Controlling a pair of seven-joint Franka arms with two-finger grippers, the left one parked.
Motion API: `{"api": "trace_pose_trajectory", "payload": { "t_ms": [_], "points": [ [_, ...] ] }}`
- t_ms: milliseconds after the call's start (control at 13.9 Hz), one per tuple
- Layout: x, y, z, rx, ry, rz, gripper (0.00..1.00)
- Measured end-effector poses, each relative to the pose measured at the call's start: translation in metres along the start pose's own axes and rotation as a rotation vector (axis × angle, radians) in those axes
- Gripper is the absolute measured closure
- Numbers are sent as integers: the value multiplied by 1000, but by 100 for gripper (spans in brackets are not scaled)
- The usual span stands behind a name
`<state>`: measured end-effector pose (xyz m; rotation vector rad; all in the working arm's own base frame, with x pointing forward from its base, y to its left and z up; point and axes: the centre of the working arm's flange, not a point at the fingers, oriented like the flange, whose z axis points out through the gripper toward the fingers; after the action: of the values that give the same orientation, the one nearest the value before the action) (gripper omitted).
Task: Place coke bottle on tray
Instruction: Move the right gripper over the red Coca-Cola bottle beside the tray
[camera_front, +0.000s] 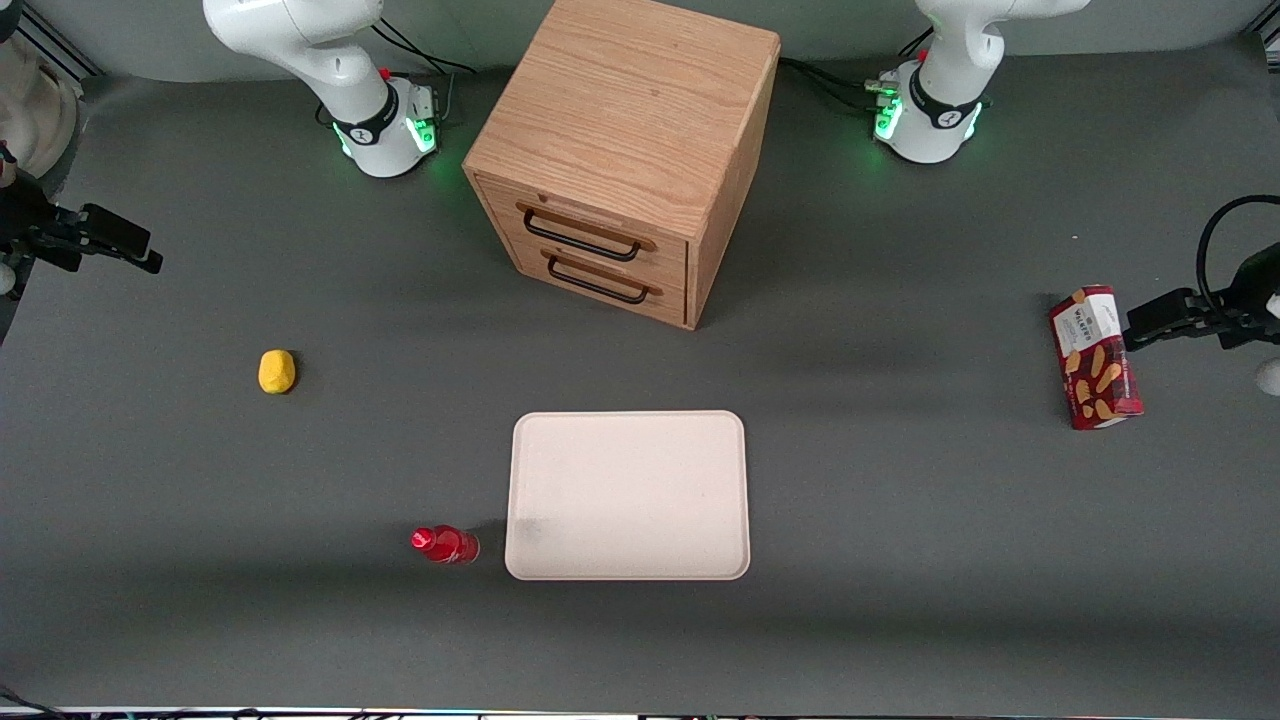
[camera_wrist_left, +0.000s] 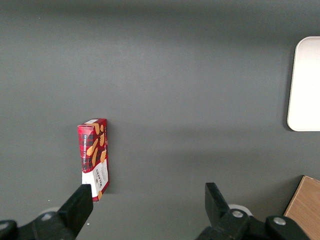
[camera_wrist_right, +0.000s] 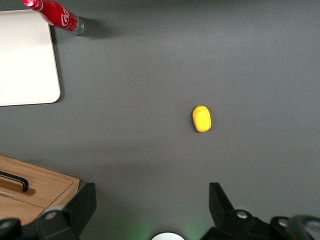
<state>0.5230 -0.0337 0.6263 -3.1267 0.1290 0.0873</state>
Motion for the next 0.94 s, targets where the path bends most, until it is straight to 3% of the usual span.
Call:
{"api": "trace_pose_trajectory", "payload": {
  "t_ms": [504, 935],
  "points": [
    [4, -13, -2, -6, 6, -20, 0],
    [51, -103, -10, -59, -2, -135, 0]
  ]
}}
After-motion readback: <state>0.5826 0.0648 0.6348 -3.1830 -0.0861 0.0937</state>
